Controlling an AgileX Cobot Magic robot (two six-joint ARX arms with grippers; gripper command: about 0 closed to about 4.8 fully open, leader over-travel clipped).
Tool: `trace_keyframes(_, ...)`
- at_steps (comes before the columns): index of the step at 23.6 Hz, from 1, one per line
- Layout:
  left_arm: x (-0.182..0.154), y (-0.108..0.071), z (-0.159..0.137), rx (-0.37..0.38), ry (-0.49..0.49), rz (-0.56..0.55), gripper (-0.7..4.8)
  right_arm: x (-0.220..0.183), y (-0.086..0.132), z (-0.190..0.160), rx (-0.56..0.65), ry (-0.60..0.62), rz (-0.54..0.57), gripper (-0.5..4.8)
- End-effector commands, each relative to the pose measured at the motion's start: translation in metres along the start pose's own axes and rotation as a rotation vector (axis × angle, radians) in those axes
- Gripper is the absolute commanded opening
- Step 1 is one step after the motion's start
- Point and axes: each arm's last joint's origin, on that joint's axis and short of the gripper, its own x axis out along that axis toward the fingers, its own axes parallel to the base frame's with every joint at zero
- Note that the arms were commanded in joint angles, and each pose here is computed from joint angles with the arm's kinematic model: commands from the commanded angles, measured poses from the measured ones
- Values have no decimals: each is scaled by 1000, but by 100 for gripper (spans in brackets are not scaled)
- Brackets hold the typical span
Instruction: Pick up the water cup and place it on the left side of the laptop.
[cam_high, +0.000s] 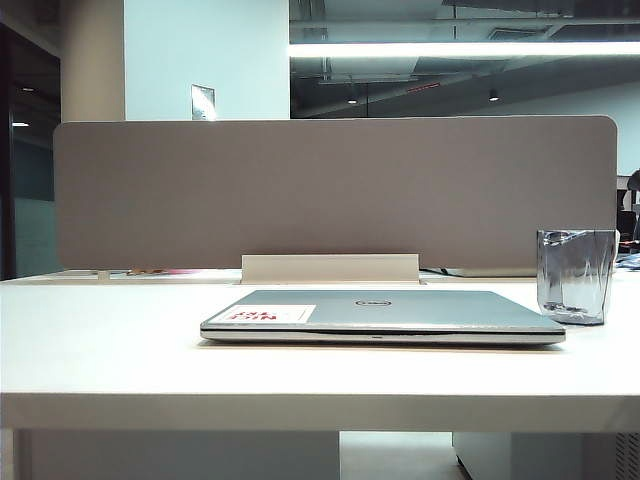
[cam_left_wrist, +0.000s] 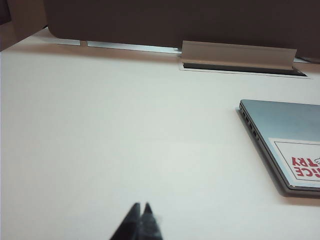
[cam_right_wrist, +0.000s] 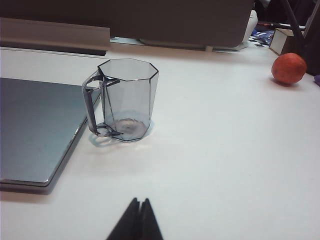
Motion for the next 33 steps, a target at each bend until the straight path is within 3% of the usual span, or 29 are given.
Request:
trace_keyframes(1, 0, 0, 2, 1, -13, -3, -6, 0, 0, -1, 1, -2, -6, -5)
trace_keyframes(7, 0, -3, 5, -1, -40, -85, -6, 0, 0, -1, 1, -3, -5, -5)
trace_keyframes(16, -2, -7, 17, -135, -136, -211, -6, 0, 0, -1, 9, -9, 6, -5)
trace_keyframes(26, -3, -8, 21, -129, -176, -235, -6, 0, 5, 2, 117, -41, 183, -5)
trace_keyframes(28, -3, -8, 21, -129, -174, -234, -6, -1, 6, 10, 178, -110, 236, -6)
trace_keyframes(33, -3, -7, 18, -133, -148, -230, -6, -4, 5, 22, 250, -190, 250, -6)
